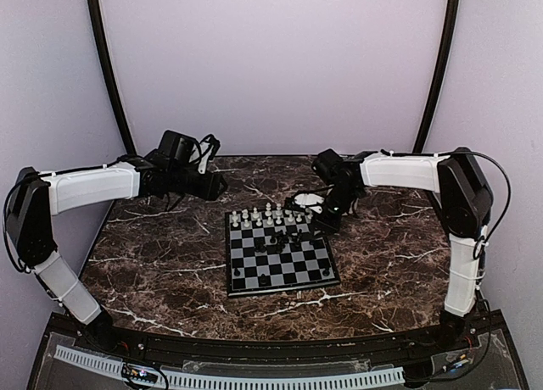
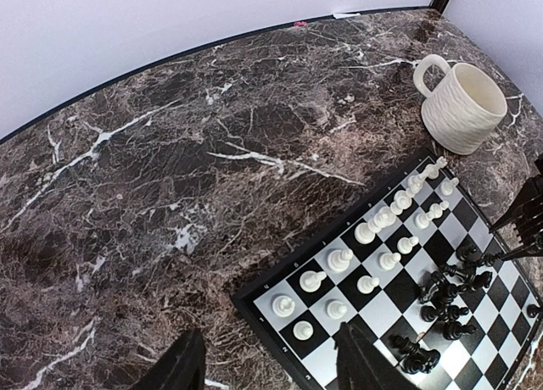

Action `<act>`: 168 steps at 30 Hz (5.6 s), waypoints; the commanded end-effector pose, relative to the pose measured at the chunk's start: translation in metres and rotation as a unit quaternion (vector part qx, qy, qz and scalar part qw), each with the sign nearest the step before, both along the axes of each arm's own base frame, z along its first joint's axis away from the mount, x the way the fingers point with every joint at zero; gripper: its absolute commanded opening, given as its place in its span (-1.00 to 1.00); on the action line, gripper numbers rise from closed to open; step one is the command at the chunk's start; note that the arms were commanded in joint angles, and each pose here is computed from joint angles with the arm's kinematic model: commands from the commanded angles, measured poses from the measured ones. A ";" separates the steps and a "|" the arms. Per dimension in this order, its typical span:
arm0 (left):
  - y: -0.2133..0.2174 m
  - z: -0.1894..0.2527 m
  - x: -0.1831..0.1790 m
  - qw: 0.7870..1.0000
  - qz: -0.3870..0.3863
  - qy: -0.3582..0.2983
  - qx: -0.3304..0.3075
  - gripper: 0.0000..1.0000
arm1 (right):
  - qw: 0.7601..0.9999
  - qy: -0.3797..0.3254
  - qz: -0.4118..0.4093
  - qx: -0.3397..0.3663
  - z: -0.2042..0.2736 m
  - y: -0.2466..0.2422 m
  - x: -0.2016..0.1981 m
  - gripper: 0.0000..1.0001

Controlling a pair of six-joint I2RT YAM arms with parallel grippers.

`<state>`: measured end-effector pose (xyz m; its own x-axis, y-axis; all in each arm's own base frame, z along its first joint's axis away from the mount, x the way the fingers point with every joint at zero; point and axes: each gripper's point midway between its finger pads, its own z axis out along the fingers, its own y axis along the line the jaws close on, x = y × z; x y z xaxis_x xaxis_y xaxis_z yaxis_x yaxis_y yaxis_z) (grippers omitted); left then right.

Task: Set up the chess pieces on the board
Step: Pick up the pawn from the chessboard, then place the pawn at h7, then pick up the knight from the chessboard.

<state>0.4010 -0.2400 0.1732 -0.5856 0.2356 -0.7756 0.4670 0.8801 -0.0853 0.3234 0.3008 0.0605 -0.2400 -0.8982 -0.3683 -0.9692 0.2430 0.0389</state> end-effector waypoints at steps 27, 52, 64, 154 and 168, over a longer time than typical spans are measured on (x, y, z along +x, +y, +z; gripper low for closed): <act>-0.009 0.026 0.000 0.999 -0.016 -0.020 -0.034 0.09 | 0.999 0.030 0.010 0.002 -0.002 0.009 -0.014 -0.46; -0.013 0.023 -0.001 0.999 -0.025 -0.013 -0.036 0.09 | 1.000 0.013 0.017 -0.012 0.014 -0.013 -0.034 -1.00; -0.015 0.021 -0.002 0.999 -0.029 -0.009 -0.038 0.09 | 0.998 0.046 0.049 -0.007 0.011 -0.021 -0.072 -1.00; -0.018 0.016 -0.004 0.999 -0.040 0.002 -0.034 0.09 | 0.997 0.051 0.049 0.019 0.006 0.046 -0.024 -0.54; -0.019 0.014 -0.004 0.998 -0.042 0.007 -0.035 0.09 | 0.997 0.053 0.058 0.009 0.000 0.046 -0.032 -0.53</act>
<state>0.3959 -0.2562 0.1774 -0.5877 0.2296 -0.7758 0.5258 0.8372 -0.1505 0.3001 0.3432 0.0652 -0.1899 -0.9084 -0.3726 -0.9797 0.1506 0.1321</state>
